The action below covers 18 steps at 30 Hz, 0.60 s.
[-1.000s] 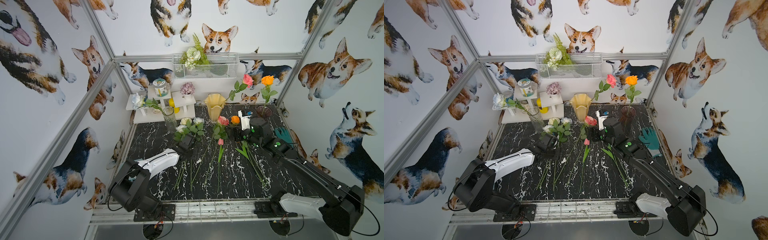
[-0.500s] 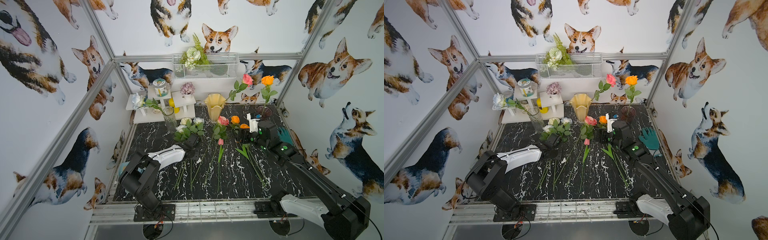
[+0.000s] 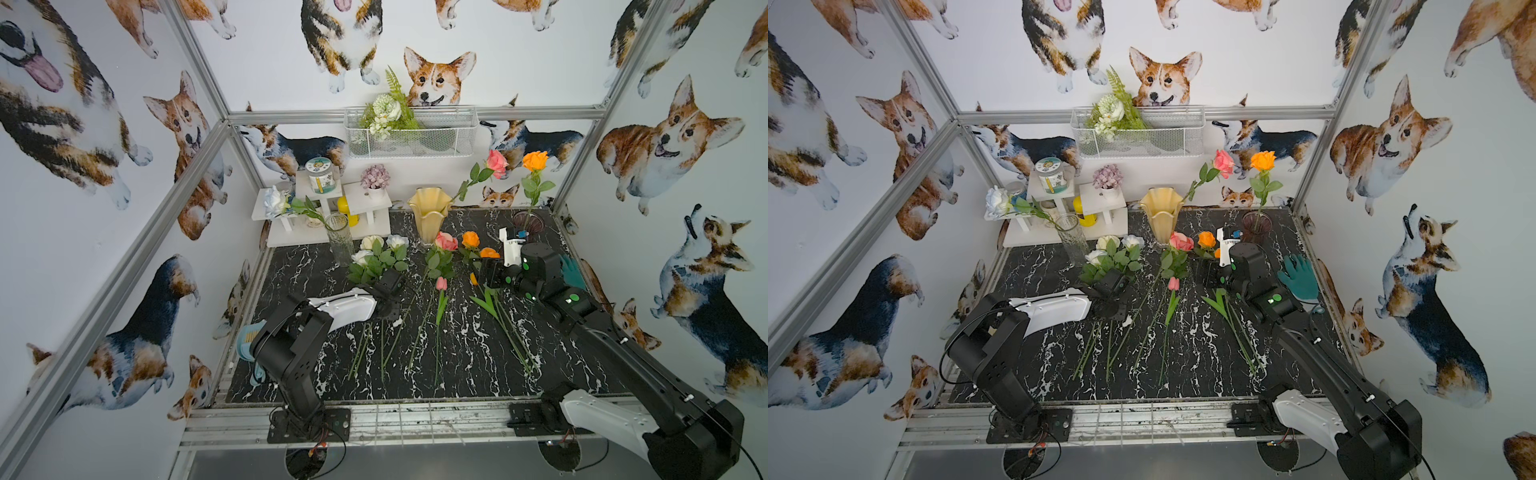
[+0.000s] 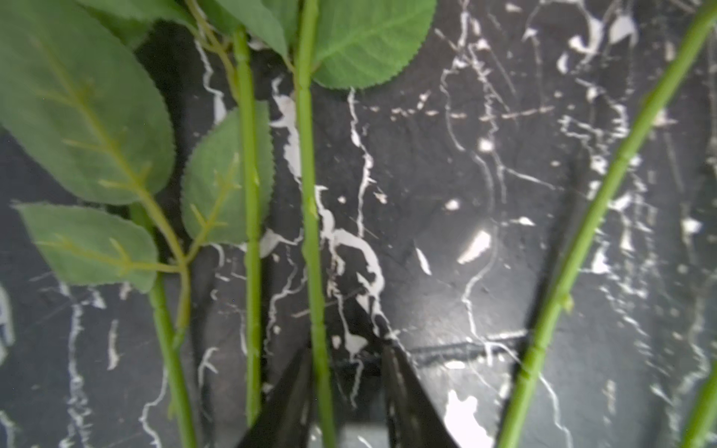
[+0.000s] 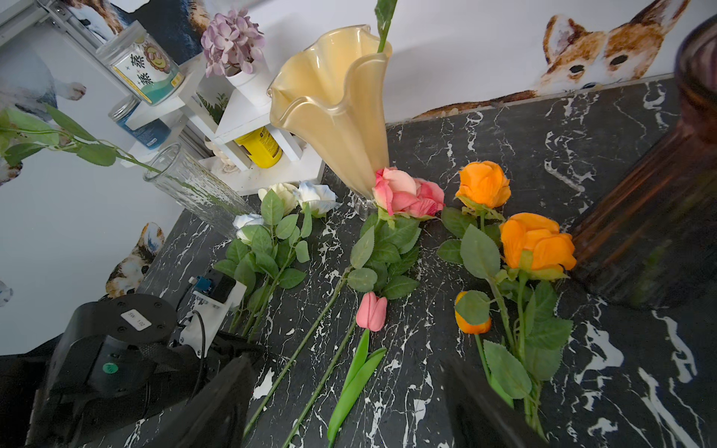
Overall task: Arrange the flowers in different vases according to their variety
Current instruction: Pick up the flower at the center of the board.
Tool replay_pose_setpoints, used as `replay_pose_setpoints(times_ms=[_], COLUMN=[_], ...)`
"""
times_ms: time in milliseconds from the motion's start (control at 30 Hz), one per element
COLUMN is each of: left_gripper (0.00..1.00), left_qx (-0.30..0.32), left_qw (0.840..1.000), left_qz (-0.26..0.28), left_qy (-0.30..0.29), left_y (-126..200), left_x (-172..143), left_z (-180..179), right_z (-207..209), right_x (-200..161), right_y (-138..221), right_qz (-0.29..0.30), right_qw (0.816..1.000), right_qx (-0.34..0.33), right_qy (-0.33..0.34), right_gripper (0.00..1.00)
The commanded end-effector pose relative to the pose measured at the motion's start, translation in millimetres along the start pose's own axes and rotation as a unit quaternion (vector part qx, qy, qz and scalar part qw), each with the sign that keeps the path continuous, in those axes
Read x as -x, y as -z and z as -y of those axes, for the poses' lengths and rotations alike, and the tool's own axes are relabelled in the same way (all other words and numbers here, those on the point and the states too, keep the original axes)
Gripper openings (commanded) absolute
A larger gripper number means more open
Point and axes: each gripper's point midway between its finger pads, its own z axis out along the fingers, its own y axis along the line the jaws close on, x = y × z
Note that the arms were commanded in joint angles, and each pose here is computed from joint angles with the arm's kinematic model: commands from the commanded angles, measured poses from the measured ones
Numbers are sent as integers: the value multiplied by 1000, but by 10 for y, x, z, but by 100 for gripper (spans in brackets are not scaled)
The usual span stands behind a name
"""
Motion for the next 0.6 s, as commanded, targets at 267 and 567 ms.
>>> replay_pose_setpoints(times_ms=[267, 567], left_gripper=[0, 0], left_qx=[3, 12], left_qw=[1000, 999], left_qz=[-6, 30], left_qy=[-5, -9], left_y=[-13, 238], left_x=[-14, 134], left_z=[31, 14], right_z=[79, 164], right_x=[-113, -327], right_y=[2, -42], right_qz=[-12, -32], right_qw=[1000, 999], right_qx=[0, 3], right_qy=[-17, -33], right_gripper=[82, 85])
